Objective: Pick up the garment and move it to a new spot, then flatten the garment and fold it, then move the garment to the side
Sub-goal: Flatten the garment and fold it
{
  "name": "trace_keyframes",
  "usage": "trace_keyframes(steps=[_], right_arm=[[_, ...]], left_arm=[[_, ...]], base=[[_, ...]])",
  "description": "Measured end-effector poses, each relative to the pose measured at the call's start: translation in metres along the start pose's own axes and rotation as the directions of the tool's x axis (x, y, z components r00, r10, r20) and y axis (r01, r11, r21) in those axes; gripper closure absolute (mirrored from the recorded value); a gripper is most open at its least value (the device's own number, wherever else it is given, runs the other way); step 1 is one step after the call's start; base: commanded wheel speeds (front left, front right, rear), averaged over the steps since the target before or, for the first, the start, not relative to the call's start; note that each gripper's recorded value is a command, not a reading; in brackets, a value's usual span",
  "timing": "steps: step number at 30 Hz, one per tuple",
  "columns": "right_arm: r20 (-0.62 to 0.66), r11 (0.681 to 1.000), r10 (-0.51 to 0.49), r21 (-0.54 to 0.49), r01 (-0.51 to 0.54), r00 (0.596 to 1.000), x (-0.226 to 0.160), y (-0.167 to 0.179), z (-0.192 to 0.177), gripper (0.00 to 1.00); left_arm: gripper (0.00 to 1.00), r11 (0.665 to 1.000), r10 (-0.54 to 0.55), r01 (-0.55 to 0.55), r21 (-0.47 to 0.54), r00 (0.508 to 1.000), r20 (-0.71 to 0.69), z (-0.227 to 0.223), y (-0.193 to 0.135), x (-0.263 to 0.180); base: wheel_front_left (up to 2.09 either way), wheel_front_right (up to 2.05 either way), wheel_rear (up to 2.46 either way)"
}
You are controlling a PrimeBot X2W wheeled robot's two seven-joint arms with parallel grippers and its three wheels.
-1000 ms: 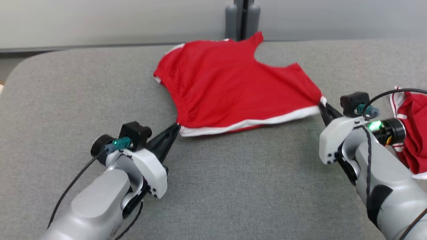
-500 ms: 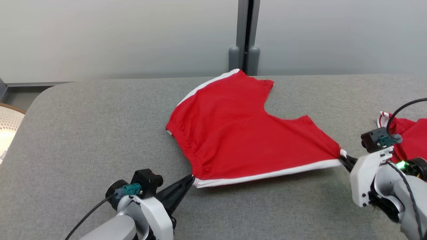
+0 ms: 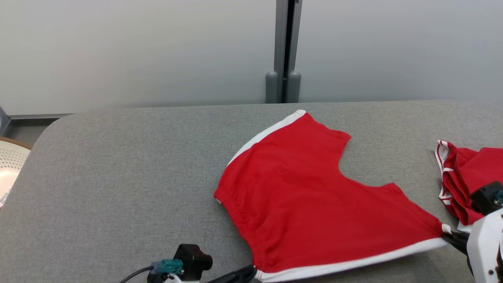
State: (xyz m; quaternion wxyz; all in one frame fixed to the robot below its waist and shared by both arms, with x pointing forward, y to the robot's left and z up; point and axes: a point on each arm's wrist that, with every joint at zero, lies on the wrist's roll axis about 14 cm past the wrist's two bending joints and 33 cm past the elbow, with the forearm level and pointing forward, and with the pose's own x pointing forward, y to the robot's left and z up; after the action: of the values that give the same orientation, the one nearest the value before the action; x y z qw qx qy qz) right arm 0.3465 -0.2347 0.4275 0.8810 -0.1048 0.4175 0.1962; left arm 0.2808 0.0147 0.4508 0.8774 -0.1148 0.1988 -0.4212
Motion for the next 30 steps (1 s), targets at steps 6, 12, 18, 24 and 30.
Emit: trace_keyframes(steps=[6,12,18,24,30], right_arm=[[-0.014,1.000,0.021,0.017,-0.021,1.000,-0.019,0.000,-0.001,1.00],[0.062,0.997,0.002,-0.077,0.003,0.998,-0.021,-0.001,0.038,1.00],[0.106,0.990,0.011,-0.142,0.005,0.994,-0.009,0.000,0.089,1.00],[0.124,0.979,0.036,-0.202,-0.011,0.992,0.022,0.005,0.153,1.00],[0.116,0.971,0.053,-0.238,-0.023,0.992,0.061,0.009,0.197,1.00]], left_arm=[[1.00,0.998,-0.041,0.042,-0.036,0.999,0.013,0.005,-0.017,-0.007],[1.00,0.998,-0.007,0.012,-0.056,0.996,0.094,0.034,-0.007,-0.007],[1.00,0.995,0.016,0.001,-0.097,0.985,0.174,0.062,0.004,-0.002],[1.00,0.990,0.083,-0.055,-0.128,0.971,0.226,0.081,0.035,0.006],[1.00,0.981,0.135,-0.100,-0.164,0.966,0.219,0.080,0.061,0.014]], base=[[0.00,0.00,0.00],[0.00,0.00,0.00],[0.00,0.00,0.00],[0.00,0.00,0.00],[0.00,0.00,0.00]])
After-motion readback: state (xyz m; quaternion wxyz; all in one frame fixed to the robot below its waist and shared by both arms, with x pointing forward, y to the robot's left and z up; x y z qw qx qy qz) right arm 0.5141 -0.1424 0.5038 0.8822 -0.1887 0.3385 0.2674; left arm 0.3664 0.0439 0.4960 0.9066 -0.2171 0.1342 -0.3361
